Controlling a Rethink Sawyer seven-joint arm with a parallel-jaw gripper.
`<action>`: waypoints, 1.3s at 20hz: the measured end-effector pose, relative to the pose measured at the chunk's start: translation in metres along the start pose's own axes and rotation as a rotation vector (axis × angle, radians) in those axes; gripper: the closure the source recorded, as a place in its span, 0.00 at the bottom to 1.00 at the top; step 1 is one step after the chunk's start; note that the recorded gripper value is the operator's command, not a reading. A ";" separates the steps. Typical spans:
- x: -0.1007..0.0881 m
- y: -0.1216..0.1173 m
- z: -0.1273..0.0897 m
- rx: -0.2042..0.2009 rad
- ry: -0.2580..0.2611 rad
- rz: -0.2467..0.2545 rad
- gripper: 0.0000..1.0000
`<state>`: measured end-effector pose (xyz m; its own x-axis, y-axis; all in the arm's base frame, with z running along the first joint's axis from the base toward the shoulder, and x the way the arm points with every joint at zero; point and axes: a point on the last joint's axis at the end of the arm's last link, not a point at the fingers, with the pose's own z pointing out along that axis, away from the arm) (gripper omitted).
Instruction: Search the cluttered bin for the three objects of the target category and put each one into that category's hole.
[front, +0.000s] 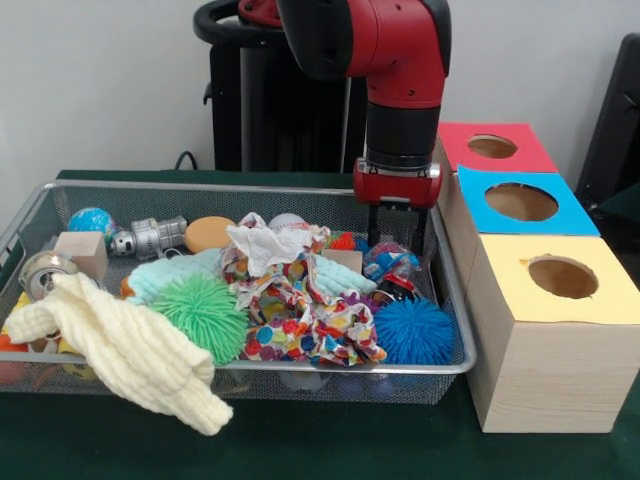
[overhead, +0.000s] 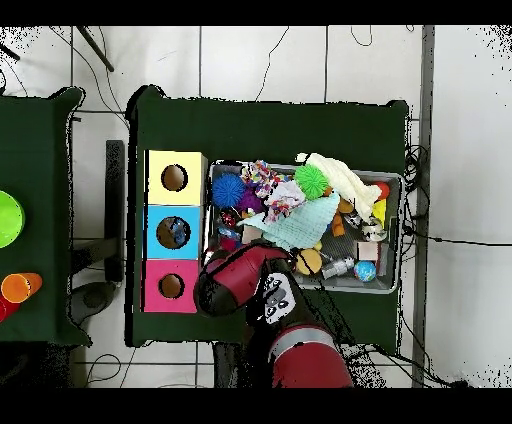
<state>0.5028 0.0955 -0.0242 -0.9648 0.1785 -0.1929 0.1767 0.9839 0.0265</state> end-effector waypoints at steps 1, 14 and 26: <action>0.000 0.000 0.000 0.000 -0.001 0.000 0.00; -0.014 0.009 -0.016 -0.002 -0.045 -0.021 0.00; -0.024 0.017 -0.006 0.025 -0.080 -0.059 0.00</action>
<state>0.5281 0.1075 -0.0135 -0.9552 0.1181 -0.2715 0.1259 0.9920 -0.0115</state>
